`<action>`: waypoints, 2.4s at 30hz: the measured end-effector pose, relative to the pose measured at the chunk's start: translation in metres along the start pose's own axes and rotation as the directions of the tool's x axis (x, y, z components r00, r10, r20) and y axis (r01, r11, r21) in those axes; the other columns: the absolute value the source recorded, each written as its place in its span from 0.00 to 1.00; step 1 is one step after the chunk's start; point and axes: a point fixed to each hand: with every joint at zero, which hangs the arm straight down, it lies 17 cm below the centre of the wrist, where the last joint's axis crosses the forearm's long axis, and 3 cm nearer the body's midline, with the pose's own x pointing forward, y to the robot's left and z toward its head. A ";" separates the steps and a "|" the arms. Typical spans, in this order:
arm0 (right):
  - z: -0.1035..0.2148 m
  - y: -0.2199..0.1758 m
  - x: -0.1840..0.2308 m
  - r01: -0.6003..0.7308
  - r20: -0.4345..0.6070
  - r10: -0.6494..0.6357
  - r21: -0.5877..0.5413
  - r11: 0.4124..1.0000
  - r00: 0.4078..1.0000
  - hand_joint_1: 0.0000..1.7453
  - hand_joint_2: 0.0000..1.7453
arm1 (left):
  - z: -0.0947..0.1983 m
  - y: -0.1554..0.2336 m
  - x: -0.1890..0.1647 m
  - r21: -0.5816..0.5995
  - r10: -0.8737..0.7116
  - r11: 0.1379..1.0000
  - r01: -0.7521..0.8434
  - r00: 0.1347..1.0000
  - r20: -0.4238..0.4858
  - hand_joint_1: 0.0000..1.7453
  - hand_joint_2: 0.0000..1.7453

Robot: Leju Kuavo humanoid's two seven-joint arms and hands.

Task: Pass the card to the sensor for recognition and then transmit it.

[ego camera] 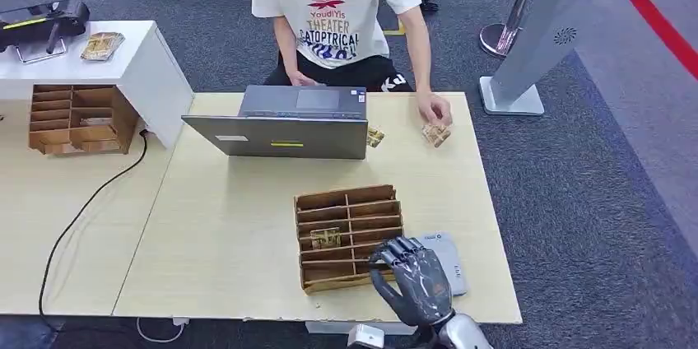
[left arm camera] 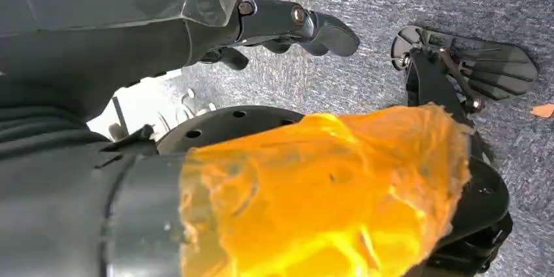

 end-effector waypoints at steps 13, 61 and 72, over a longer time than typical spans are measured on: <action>0.000 0.003 -0.006 -0.020 -0.004 0.021 0.013 1.000 1.000 0.46 1.00 | 0.000 0.000 0.000 0.000 0.001 1.000 -0.001 1.000 0.000 0.00 0.00; -0.015 0.015 -0.039 -0.095 -0.022 0.097 0.090 0.991 0.995 0.46 1.00 | 0.000 -0.002 0.001 -0.008 -0.010 1.000 0.010 1.000 -0.002 0.00 0.00; -0.012 0.021 -0.043 -0.097 -0.031 0.101 0.115 0.989 0.994 0.50 1.00 | 0.000 -0.002 0.001 -0.008 -0.009 1.000 0.009 1.000 -0.002 0.00 0.00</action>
